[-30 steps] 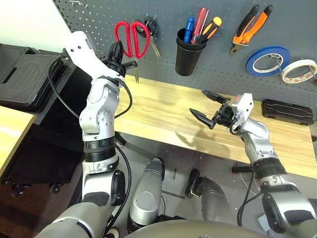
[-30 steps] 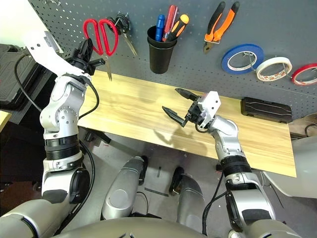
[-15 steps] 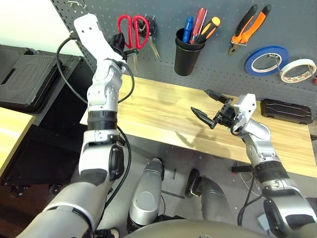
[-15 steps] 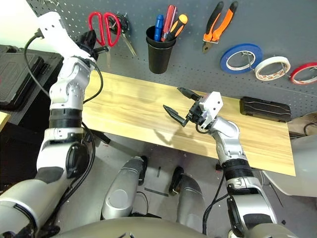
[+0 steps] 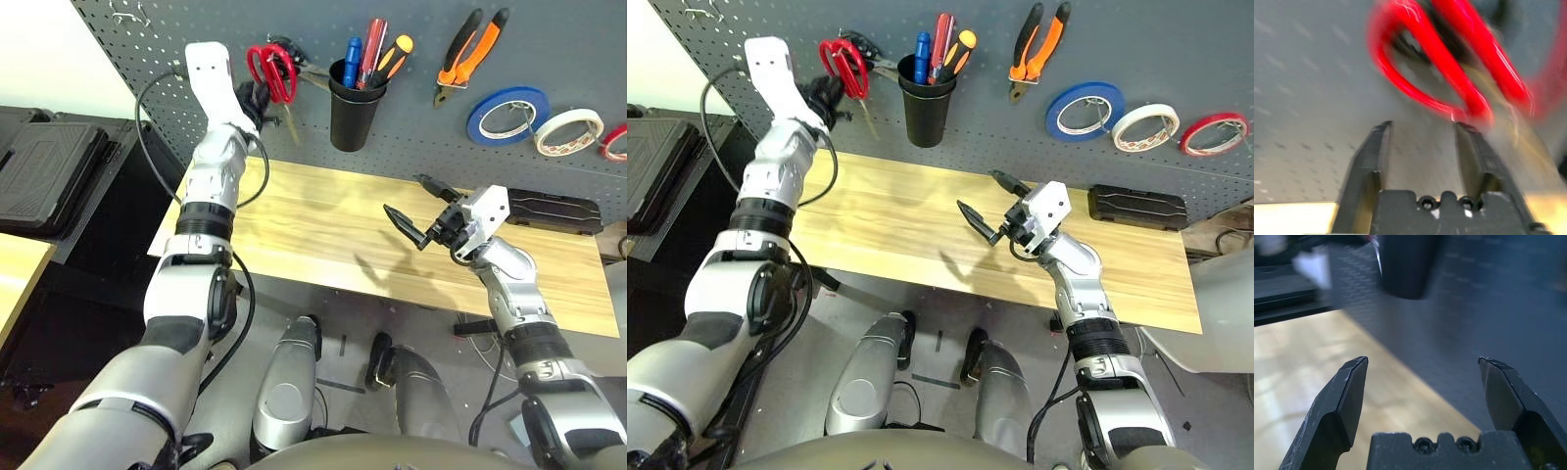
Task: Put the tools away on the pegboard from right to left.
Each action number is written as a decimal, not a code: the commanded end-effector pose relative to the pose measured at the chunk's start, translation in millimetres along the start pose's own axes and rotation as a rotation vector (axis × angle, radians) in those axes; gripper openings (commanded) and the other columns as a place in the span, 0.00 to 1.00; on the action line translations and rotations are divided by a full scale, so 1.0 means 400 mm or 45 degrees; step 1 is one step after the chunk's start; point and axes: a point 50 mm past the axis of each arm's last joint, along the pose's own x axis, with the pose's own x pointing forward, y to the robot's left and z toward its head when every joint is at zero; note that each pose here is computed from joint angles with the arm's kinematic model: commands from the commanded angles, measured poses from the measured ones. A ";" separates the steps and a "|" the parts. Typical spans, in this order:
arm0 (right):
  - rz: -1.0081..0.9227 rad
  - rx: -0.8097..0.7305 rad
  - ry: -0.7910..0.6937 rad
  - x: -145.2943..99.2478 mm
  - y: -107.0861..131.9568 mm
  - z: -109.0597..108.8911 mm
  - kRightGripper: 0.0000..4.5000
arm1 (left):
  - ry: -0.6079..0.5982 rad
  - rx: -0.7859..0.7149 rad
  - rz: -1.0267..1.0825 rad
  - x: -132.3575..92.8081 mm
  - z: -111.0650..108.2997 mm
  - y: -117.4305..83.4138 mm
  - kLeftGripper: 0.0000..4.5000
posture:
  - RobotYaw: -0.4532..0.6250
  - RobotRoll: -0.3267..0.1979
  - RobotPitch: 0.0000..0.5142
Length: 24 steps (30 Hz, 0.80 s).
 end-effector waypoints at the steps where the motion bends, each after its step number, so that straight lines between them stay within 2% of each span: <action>1: -0.143 0.018 0.038 -0.024 -0.001 -0.029 1.00 | -0.015 0.058 -0.087 -0.043 -0.022 -0.007 0.89 | 0.62 0.62 0.35; 2: -0.181 0.020 0.042 -0.027 -0.001 -0.033 1.00 | -0.019 0.060 -0.095 -0.058 -0.035 -0.006 0.98 | 0.61 0.62 0.34; 3: -0.213 0.021 0.045 -0.029 -0.002 -0.036 1.00 | -0.018 0.062 -0.099 -0.071 -0.046 -0.005 0.99 | 0.61 0.62 0.34; 8: -0.357 0.016 0.056 -0.042 -0.005 -0.050 1.00 | 0.007 0.090 -0.132 -0.128 -0.100 -0.005 0.99 | 0.59 0.62 0.33; 12: -0.527 -0.002 0.078 -0.067 -0.023 -0.062 1.00 | -0.011 0.075 -0.043 -0.165 -0.136 0.012 0.99 | 0.55 0.62 0.31; 24: -0.806 -0.083 0.111 -0.135 -0.090 -0.070 1.00 | -0.068 0.023 0.270 -0.209 -0.180 0.083 0.99 | 0.46 0.62 0.28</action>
